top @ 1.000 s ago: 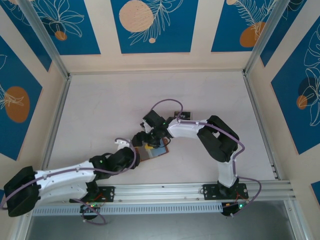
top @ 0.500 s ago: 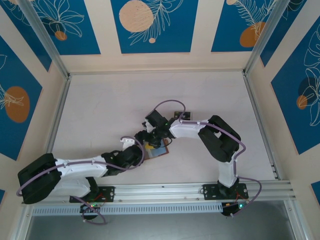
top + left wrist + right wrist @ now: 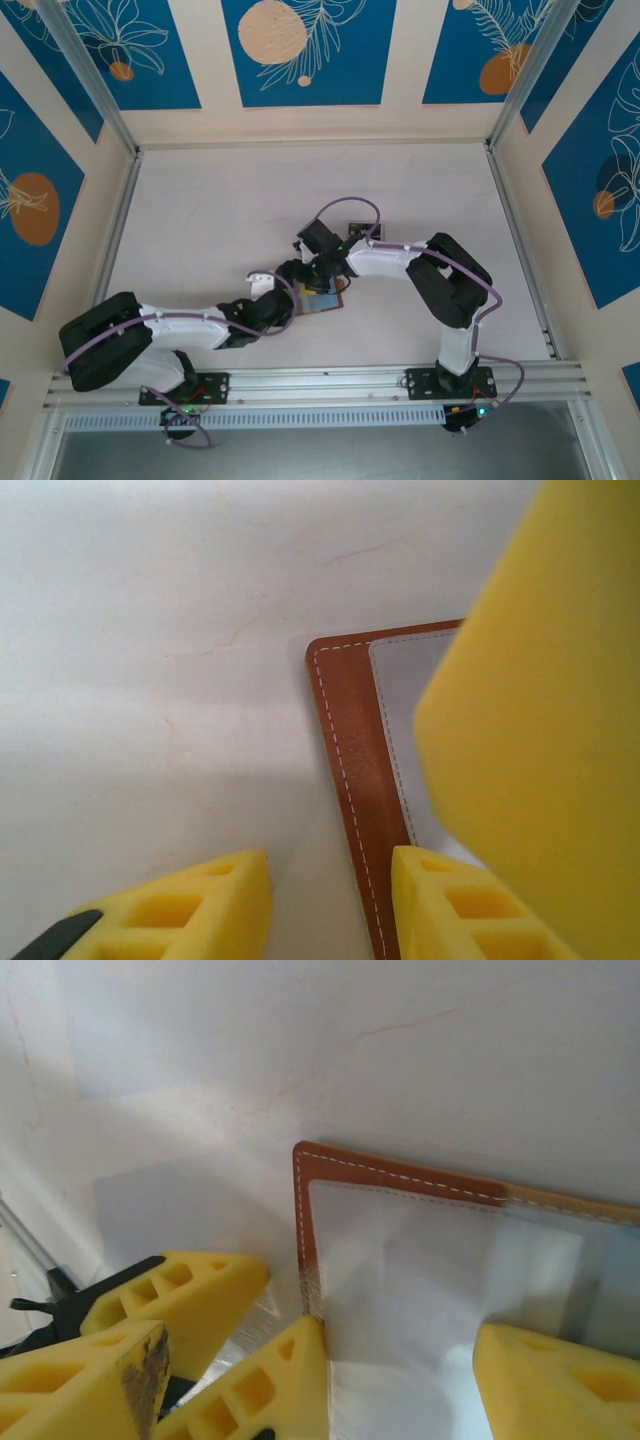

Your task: Put the credit cards into the card holder

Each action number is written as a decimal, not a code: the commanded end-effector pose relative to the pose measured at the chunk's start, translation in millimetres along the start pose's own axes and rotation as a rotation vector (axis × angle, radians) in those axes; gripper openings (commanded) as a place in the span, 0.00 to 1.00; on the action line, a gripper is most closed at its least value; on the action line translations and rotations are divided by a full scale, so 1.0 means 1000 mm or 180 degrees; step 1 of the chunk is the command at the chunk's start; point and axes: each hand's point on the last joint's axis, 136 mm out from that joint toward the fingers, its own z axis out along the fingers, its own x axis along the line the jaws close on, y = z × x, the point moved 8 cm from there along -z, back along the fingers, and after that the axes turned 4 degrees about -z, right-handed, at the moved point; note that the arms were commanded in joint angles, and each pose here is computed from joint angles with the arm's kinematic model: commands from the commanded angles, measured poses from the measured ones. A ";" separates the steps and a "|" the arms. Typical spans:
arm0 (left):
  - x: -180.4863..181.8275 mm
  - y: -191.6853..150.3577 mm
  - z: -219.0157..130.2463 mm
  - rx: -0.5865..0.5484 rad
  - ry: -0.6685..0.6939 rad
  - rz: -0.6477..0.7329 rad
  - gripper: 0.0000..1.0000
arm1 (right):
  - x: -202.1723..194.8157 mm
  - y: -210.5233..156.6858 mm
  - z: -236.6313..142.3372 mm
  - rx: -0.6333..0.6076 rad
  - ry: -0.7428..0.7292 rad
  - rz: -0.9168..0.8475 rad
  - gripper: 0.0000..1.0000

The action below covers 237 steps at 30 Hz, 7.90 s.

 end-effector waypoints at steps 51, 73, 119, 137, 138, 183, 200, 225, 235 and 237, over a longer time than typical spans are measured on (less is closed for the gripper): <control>0.001 -0.022 0.010 0.0485 0.0002 0.0320 0.35 | -0.082 0.043 -0.096 -0.1031 -0.0572 0.0596 0.98; 0.002 -0.020 0.008 0.0468 0.0016 0.0330 0.36 | -0.034 0.076 -0.130 -0.0823 -0.1306 -0.0523 0.50; -0.003 -0.024 0.017 0.0533 0.0024 0.0343 0.35 | -0.047 0.116 -0.062 -0.0318 -0.1926 -0.1130 0.22; -0.004 -0.024 0.019 0.0535 0.0037 0.0338 0.35 | -0.023 0.122 -0.093 -0.0558 -0.1939 -0.1250 0.05; -0.004 -0.024 0.019 0.0534 0.0034 0.0339 0.35 | -0.020 0.122 -0.099 -0.0599 -0.1966 -0.1259 0.05; -0.004 -0.021 0.012 0.0546 -0.0003 0.0477 0.28 | -0.047 -0.031 -0.043 -0.1637 -0.0019 -0.0218 0.00; -0.004 -0.022 0.012 0.0555 0.0000 0.0467 0.28 | -0.048 -0.036 -0.031 -0.1586 0.0091 -0.0089 0.00; -0.002 -0.023 0.012 0.0572 0.0023 0.0472 0.28 | -0.077 -0.040 -0.026 -0.1557 0.0566 0.0392 0.00; -0.002 -0.022 0.011 0.0576 0.0036 0.0483 0.28 | -0.088 -0.038 -0.012 -0.1556 0.0440 0.0324 0.00; -0.002 -0.022 0.011 0.0577 0.0044 0.0488 0.28 | -0.091 -0.039 -0.010 -0.1568 0.0443 0.0315 0.00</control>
